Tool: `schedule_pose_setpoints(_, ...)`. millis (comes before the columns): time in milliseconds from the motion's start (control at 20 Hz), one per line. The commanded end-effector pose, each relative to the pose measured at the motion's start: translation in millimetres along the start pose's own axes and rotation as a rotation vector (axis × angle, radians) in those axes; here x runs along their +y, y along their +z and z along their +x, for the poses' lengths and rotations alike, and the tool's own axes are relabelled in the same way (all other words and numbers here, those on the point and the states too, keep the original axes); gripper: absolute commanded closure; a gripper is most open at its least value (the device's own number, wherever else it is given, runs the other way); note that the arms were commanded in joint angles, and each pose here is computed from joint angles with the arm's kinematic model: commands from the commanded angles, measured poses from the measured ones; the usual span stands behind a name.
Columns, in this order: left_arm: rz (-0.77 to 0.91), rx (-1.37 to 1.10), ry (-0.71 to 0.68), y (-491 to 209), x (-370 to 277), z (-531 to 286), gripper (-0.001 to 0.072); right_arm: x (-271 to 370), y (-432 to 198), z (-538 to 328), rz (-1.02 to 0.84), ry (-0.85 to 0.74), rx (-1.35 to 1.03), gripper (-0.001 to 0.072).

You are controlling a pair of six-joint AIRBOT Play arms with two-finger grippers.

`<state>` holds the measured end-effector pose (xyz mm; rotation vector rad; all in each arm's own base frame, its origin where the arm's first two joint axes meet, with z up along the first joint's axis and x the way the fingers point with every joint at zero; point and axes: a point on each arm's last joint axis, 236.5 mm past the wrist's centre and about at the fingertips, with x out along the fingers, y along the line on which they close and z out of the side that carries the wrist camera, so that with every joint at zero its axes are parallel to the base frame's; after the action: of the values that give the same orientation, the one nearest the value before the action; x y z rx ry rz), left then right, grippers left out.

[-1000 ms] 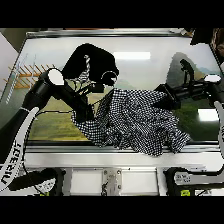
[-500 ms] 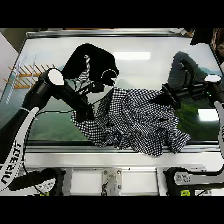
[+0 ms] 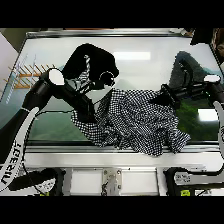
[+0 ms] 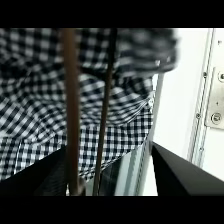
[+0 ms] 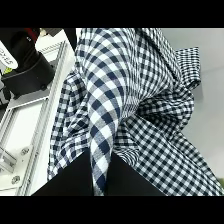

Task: Fold the clothes and pants, and hang the long-sleeved shirts on hangers.

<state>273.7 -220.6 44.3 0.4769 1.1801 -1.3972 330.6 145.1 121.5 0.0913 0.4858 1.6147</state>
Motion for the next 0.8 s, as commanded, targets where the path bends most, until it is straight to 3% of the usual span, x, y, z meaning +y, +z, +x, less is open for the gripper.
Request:
schedule_pose_setpoints(0,-0.134,0.015,-0.012,-3.4,-3.8,-0.7,0.0199,-7.8,0.8,-0.2,-0.003,-0.033,-0.003,0.0703)
schedule_pose_setpoints(750,-0.376,-0.04,0.004,-11.1,13.4,-16.0,0.0199,-9.8,25.8,-1.5,-0.001,-0.042,-0.108,0.0707)
